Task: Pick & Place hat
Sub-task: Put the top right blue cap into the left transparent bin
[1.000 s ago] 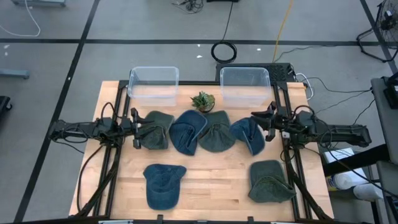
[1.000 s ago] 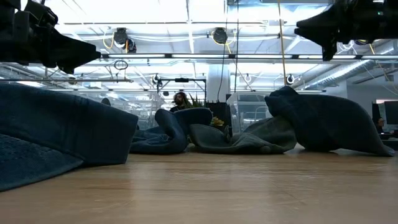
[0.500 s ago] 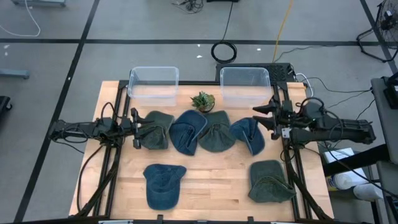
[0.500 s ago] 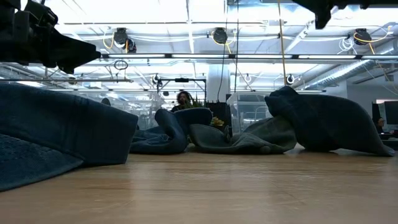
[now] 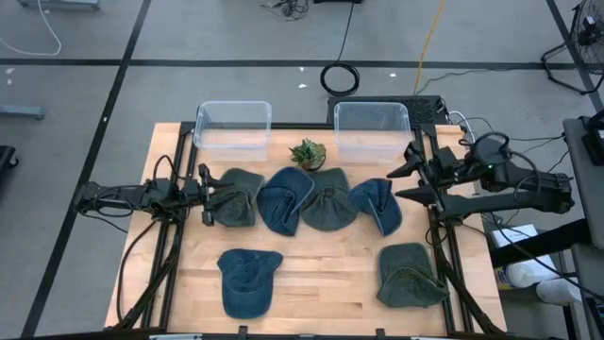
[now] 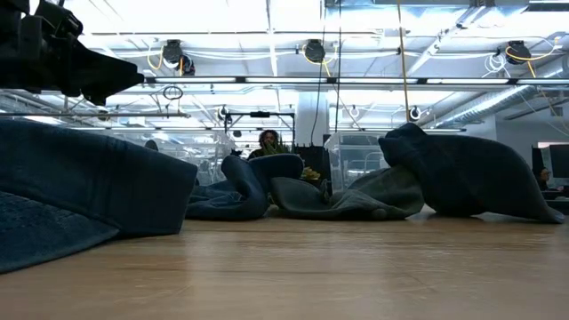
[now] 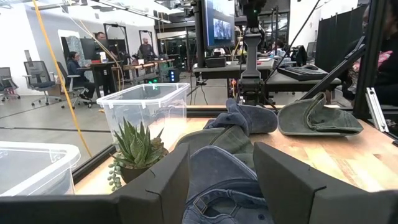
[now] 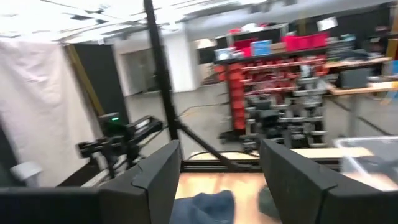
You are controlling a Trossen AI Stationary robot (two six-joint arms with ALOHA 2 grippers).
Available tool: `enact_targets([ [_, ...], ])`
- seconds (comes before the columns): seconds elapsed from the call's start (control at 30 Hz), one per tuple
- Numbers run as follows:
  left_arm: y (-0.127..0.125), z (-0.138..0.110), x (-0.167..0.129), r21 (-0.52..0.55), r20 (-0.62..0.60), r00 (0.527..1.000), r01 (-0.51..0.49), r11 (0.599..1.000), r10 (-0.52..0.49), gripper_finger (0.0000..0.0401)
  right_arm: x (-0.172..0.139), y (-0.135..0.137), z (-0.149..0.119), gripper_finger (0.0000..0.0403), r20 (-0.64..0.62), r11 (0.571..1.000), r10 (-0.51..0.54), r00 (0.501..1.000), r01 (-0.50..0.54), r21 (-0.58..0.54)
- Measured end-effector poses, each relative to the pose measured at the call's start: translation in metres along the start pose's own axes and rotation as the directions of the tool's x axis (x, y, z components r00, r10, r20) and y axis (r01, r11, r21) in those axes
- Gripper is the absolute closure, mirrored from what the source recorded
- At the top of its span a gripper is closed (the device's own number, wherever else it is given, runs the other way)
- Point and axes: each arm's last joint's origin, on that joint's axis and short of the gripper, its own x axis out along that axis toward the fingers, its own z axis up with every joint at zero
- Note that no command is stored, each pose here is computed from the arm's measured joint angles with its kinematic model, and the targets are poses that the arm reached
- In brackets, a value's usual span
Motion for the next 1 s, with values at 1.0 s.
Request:
enact_targets([
  [1.0, 0.000, 0.000, 0.000, -0.001, 0.001, 1.000, 0.000, 1.000, 0.000, 0.0215, 0.036, -0.036, 0.008, 0.0204, -0.604, 0.817, -0.269, 0.750, 0.511, 0.269],
])
